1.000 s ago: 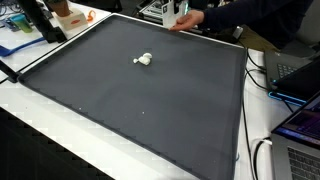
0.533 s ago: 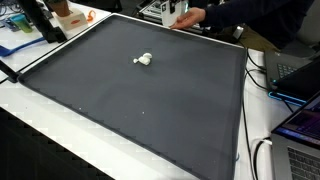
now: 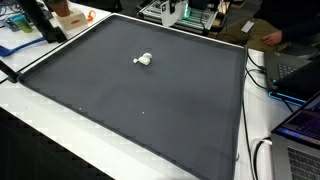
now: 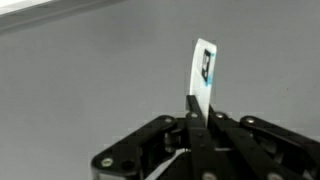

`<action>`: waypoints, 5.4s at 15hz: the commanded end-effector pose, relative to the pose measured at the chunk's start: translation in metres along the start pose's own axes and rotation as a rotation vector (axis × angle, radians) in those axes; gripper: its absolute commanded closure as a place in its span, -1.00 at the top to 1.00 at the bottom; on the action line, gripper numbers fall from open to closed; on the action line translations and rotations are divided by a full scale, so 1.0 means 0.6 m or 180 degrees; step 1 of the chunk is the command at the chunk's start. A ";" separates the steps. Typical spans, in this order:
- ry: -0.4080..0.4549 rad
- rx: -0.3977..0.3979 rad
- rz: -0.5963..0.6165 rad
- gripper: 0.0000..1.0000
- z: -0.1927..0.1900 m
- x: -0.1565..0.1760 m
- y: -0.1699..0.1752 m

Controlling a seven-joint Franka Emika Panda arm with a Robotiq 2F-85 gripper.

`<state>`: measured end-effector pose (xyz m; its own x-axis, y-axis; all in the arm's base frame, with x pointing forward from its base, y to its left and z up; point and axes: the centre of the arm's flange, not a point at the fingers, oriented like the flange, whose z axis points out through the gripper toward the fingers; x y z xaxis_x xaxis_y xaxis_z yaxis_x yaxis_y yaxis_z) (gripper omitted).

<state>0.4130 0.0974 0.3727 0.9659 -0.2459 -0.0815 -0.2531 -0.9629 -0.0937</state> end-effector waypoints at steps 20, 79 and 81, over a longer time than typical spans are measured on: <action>0.0664 -0.0264 0.0856 -0.92 0.014 0.072 0.078; 0.0277 -0.0026 0.0886 -0.98 0.209 0.225 0.045; 0.0176 -0.0034 0.0794 -0.98 0.219 0.221 0.031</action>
<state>0.5257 0.0395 0.2516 0.8576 -0.5143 0.0017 -0.5126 -0.8549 -0.0799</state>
